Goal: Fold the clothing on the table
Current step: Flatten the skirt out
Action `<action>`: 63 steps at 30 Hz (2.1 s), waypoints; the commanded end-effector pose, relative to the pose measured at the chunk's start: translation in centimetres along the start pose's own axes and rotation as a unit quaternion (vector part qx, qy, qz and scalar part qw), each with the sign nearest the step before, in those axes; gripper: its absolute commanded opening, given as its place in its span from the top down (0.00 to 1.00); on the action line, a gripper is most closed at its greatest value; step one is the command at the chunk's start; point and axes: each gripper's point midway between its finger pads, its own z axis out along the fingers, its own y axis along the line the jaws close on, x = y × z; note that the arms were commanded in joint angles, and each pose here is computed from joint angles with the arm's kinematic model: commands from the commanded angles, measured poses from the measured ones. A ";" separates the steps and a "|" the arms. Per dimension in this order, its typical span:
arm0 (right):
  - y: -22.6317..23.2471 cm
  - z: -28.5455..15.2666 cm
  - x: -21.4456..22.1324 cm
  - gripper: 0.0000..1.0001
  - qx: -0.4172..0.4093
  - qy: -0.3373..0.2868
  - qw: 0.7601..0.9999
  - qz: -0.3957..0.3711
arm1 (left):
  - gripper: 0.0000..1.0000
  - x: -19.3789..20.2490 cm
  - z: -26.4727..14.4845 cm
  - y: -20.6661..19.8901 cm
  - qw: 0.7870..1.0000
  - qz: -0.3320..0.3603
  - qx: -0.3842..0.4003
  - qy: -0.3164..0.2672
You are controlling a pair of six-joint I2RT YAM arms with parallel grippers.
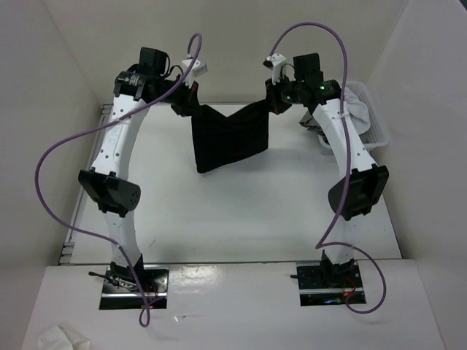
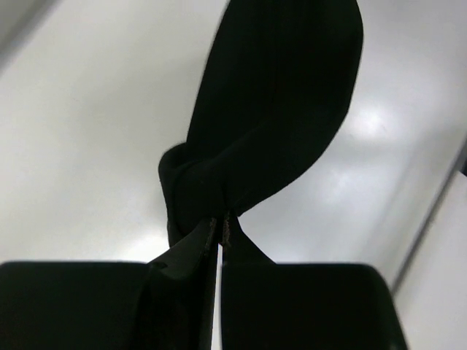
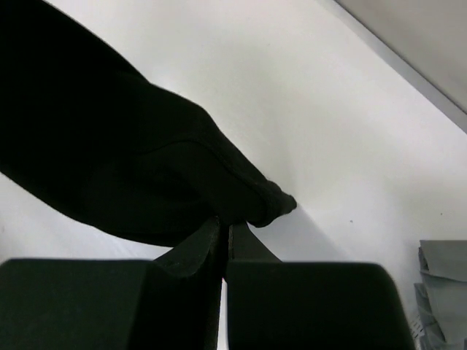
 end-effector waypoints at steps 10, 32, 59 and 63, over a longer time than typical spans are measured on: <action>-2.4 -1.7 -11.3 1.00 0.070 -0.162 0.984 -0.006 | 1.00 -6.8 -3.2 4.5 0.989 0.042 -0.104 -0.093; 10.0 2.1 19.9 1.00 -0.119 0.267 0.954 -0.074 | 1.00 19.6 2.4 -9.7 0.953 -0.120 0.206 0.188; 13.8 -0.8 22.3 0.08 -0.170 0.366 0.904 -0.140 | 0.00 19.9 0.5 -16.2 0.939 -0.053 0.252 0.227; 13.2 1.5 17.7 0.07 -0.120 0.289 0.942 -0.119 | 0.00 18.4 -0.4 -11.5 0.964 -0.069 0.158 0.201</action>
